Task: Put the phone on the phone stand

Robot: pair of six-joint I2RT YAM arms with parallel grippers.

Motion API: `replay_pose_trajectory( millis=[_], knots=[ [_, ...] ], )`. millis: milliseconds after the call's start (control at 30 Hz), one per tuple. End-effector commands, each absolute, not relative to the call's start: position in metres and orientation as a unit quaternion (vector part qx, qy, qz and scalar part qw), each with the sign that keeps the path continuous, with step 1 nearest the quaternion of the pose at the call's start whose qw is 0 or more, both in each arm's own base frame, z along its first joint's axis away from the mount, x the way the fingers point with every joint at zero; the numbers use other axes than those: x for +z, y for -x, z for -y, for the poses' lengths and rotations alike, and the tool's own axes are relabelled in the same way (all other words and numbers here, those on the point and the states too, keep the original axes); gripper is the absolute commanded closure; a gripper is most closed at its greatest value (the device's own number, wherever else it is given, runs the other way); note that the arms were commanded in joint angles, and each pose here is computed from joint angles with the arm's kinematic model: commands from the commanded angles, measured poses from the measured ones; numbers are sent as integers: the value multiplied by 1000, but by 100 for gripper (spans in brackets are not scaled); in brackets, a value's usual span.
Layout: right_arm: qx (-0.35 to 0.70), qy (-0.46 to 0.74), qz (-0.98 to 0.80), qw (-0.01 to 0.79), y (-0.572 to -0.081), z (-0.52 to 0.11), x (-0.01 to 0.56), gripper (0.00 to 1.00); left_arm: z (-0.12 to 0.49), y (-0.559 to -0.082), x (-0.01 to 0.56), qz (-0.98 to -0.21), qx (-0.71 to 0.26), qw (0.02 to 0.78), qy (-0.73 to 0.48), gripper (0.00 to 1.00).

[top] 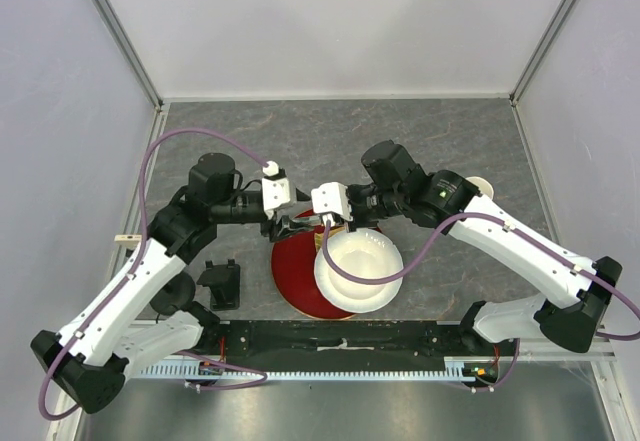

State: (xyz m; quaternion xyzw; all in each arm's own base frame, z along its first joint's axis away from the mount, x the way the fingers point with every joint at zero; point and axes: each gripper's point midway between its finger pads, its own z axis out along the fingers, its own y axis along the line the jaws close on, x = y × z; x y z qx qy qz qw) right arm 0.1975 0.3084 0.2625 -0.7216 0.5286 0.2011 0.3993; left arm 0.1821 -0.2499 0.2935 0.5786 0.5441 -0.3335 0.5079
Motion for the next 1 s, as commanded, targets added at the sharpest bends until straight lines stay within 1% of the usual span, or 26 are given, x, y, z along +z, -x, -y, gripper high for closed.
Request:
replay_pose_trajectory(
  millis=[0,67,133,233,267,300,333,400,433,500,533,567,600,633,667,733,767,800,833,867,900,933,967],
  knots=[
    [224,699,-492,467,-200,-325,314,100,253,-200,288,-541,-299,523,-587,39],
    [229,694,-499,466,-201,-327,315,100,253,-200,285,-542,-295,525,-587,44],
    [233,694,-498,465,-200,-327,315,100,253,-199,289,-533,-294,536,-584,44],
    [238,690,-502,464,-199,-328,314,100,253,-198,285,-537,-297,533,-583,50],
    [242,689,-501,464,-198,-329,315,100,254,-197,284,-537,-300,529,-585,56],
    [246,689,-498,466,-196,-330,317,100,254,-196,283,-538,-304,525,-586,59],
    [248,690,-496,466,-195,-330,317,100,254,-196,284,-538,-306,524,-585,66],
    [250,690,-495,465,-193,-330,316,100,256,-189,288,-529,-321,522,-587,77],
    [249,689,-497,465,-195,-330,315,100,257,-188,291,-524,-325,526,-586,87],
    [248,682,-507,464,-196,-330,313,100,259,-181,296,-515,-342,526,-584,90],
    [248,675,-515,466,-198,-329,312,93,259,-177,299,-509,-350,527,-584,94],
    [243,664,-524,476,-201,-327,315,71,260,-176,302,-508,-357,529,-578,97],
    [250,652,-532,479,-201,-329,311,59,259,-175,307,-505,-358,537,-574,98],
    [253,646,-536,481,-201,-328,311,53,259,-173,305,-505,-363,536,-571,98],
    [258,640,-534,488,-198,-326,314,44,260,-172,310,-503,-369,543,-562,98],
    [271,608,-555,499,-199,-325,316,29,257,-170,313,-506,-371,557,-544,98],
    [267,586,-559,522,-203,-321,327,13,258,-171,322,-503,-380,570,-527,98],
    [269,571,-571,525,-204,-319,327,2,257,-169,325,-503,-385,575,-518,98],
    [283,541,-594,524,-204,-318,328,2,253,-169,326,-505,-383,587,-504,98],
    [291,507,-600,547,-208,-316,341,2,251,-170,329,-517,-392,591,-480,98],
    [284,477,-622,551,-215,-311,337,2,250,-173,341,-507,-389,615,-462,98],
    [302,444,-638,552,-214,-308,342,2,243,-177,343,-516,-380,632,-436,98],
    [309,433,-638,557,-214,-308,344,2,240,-178,346,-528,-391,634,-408,98]
  ],
)
